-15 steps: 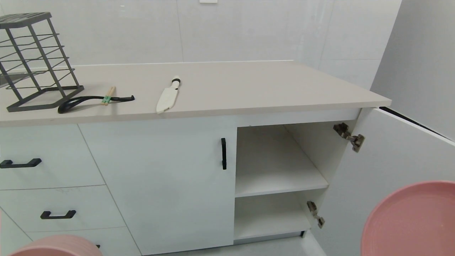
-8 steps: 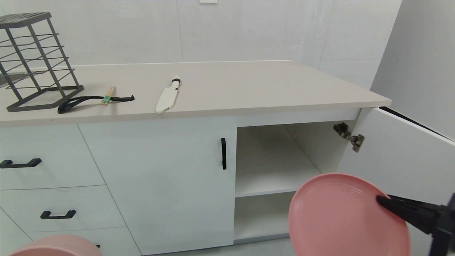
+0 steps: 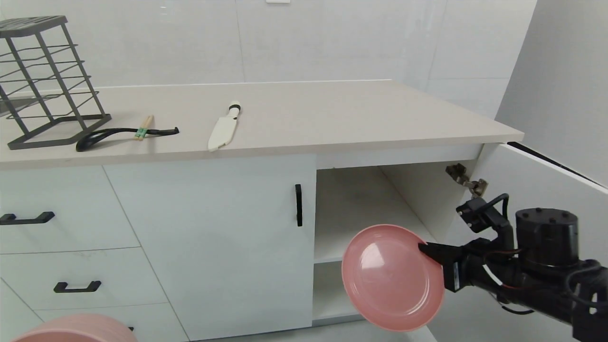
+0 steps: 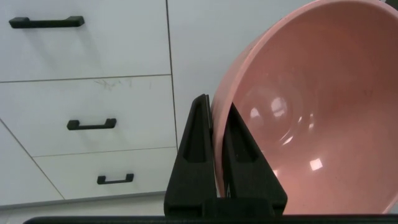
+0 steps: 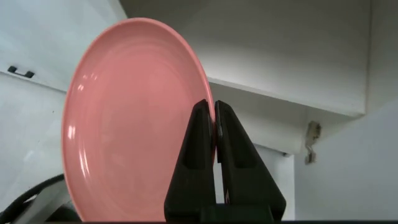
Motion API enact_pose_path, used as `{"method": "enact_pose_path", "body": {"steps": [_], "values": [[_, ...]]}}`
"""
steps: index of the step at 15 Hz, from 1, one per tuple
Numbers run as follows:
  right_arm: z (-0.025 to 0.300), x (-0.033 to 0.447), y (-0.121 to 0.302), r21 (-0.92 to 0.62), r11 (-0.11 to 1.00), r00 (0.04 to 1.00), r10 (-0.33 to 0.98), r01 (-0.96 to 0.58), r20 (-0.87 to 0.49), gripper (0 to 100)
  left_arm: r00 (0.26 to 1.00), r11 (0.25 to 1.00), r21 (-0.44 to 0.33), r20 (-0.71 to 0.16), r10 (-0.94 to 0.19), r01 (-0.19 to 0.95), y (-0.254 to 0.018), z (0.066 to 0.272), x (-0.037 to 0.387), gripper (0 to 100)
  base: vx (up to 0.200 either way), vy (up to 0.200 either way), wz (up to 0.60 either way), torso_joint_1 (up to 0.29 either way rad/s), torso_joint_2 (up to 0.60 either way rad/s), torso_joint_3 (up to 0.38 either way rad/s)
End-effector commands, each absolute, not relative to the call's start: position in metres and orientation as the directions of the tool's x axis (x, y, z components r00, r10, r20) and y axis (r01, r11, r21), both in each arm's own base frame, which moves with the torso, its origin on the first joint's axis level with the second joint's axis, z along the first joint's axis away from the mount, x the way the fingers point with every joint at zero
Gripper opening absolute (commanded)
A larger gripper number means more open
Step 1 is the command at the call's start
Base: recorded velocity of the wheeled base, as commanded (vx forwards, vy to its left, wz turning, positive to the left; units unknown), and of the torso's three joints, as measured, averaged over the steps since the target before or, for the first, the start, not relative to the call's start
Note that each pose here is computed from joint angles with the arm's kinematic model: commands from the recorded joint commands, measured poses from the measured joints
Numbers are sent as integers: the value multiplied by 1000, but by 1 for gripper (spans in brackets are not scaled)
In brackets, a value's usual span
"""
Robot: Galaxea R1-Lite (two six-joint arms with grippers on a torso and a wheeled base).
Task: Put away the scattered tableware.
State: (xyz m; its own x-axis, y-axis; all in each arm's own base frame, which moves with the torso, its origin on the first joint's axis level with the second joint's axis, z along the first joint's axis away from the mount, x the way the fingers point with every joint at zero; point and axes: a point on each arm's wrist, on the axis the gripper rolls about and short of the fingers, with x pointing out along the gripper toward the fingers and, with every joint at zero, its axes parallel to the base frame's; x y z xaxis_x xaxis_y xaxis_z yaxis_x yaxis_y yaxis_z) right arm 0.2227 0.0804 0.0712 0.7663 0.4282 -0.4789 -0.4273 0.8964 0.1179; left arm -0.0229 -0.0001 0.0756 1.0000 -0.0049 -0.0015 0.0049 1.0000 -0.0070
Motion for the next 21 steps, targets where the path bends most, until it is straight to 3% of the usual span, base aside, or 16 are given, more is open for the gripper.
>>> {"method": "enact_pose_path", "body": {"steps": [1,8,14,21], "values": [[8,265,61,131,943,757,323,-305,-568,0,1000,1000,-8,-3,-5,5,0,76,-23,0,0,0,0,0,0,0],[-26,339,65,136,951,816,308,-277,-489,0,1000,1000,-6,-3,-5,5,0,76,-23,0,0,0,0,0,0,0],[-47,397,71,258,940,867,312,-222,-389,0,1000,1000,-6,-3,-3,3,0,76,-23,0,0,0,0,0,0,0],[-51,451,79,310,927,876,318,-209,-362,0,1000,1000,-6,-2,-5,5,0,76,-23,0,0,0,0,0,0,0]]}}
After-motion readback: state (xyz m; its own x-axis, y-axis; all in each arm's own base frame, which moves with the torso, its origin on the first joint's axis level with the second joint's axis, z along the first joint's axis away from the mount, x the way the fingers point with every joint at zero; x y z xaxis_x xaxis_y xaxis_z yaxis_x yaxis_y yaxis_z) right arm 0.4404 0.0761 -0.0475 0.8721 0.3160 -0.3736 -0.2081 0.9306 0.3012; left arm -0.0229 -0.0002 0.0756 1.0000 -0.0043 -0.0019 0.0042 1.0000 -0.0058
